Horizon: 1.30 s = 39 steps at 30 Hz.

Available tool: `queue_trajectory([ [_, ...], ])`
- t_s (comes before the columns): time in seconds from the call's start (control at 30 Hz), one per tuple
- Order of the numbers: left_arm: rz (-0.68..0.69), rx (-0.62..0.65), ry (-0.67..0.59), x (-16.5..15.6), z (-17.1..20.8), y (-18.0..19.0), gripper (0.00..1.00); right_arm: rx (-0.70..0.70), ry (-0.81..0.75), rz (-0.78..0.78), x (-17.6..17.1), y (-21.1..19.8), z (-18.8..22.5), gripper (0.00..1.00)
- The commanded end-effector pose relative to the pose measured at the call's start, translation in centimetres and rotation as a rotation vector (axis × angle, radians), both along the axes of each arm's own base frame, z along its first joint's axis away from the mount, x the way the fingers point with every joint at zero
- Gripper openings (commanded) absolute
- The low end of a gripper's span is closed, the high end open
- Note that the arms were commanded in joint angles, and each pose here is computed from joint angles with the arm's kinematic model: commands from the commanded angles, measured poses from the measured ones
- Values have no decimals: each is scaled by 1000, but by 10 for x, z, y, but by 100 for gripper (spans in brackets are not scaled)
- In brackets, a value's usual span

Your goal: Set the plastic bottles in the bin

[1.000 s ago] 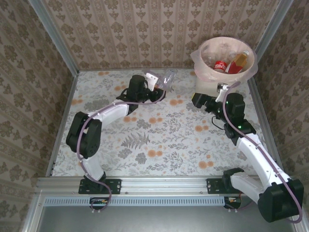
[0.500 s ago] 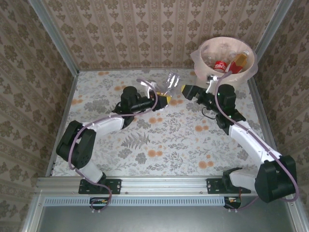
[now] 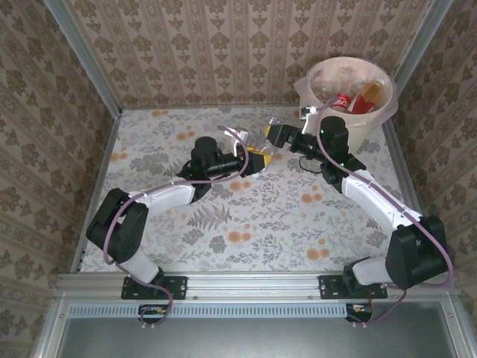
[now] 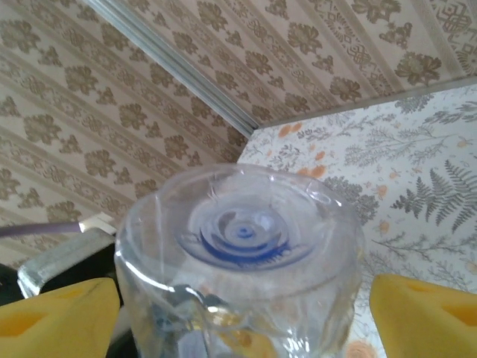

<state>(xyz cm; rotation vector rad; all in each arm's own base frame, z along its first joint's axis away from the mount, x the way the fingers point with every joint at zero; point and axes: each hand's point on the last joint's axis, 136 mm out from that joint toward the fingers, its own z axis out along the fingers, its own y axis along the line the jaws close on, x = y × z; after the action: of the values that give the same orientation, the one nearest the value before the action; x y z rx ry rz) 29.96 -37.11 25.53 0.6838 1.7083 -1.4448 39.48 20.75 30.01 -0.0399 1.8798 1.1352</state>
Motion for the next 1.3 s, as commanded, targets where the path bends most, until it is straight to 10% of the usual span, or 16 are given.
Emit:
queue_trajectory([
  [0.0,-23,-37,-67,-4,26,-4,44,-3,11,31,-2,5,0,81],
  [0.33,-7,3,-58,-1,22,-7,46,-72,72,26,2,4,-10,57],
  [0.57,75,28,-75,8,33,2,72,-151,35,-12,6,-5,4,44],
  [1.27,563,225,-213,23,65,108,100,-446,-249,-410,71,-118,164,44],
])
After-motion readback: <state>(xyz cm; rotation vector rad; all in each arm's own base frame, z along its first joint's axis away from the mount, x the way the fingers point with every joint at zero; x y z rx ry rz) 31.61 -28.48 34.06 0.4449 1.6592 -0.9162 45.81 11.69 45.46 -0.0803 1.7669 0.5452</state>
